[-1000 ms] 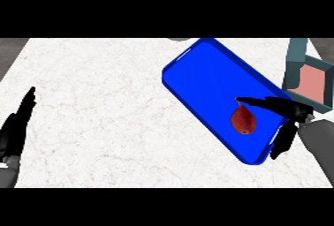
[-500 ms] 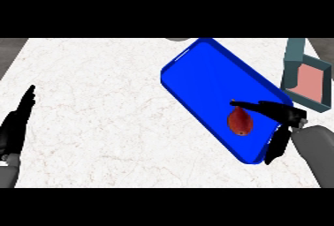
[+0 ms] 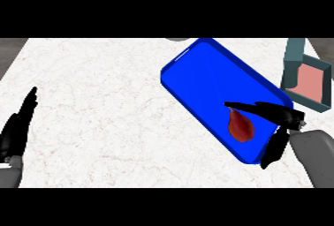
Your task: Pick the pear from the tray and place it in the cardboard box
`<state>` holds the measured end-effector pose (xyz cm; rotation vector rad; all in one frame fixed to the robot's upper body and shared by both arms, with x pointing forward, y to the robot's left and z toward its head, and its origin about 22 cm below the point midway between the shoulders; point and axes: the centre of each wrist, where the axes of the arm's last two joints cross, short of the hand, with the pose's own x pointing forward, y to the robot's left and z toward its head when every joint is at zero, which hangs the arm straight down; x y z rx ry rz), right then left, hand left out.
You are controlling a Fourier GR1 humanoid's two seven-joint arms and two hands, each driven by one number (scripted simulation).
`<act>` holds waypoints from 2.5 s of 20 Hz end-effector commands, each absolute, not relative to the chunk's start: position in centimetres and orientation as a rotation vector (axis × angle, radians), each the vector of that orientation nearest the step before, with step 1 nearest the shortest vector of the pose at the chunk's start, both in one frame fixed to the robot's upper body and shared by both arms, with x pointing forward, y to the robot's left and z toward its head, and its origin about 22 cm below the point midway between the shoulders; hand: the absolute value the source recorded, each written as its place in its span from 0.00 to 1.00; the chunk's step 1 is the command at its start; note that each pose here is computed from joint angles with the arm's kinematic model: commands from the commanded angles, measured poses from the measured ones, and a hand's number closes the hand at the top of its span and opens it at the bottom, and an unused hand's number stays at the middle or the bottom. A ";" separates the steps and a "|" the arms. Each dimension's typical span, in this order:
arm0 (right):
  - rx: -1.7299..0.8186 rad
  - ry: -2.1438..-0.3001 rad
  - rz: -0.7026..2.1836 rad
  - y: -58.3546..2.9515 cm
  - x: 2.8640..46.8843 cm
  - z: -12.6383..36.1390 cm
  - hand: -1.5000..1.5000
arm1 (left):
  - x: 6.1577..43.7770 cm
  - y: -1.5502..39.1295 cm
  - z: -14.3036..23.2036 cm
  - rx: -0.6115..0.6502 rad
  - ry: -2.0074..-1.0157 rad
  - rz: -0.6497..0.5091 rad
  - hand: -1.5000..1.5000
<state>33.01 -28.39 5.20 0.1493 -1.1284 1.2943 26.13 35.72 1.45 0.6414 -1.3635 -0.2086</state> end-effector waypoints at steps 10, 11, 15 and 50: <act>0.093 -0.965 1.384 -23.6 30.9 2.6 0.00 | 26.3 34.8 1.6 0.650 -1.376 -0.203 0.50; 0.088 -0.936 1.396 -24.1 33.4 4.0 0.00 | 27.2 35.3 2.5 0.647 -1.377 -0.210 0.50; 0.002 -1.011 1.384 -23.8 32.6 2.0 1.00 | 26.3 34.5 1.2 0.655 -1.363 -0.199 0.50; -0.800 -1.935 1.147 -57.3 26.9 21.4 1.00 | 28.0 33.6 2.0 0.587 -1.429 -0.245 0.50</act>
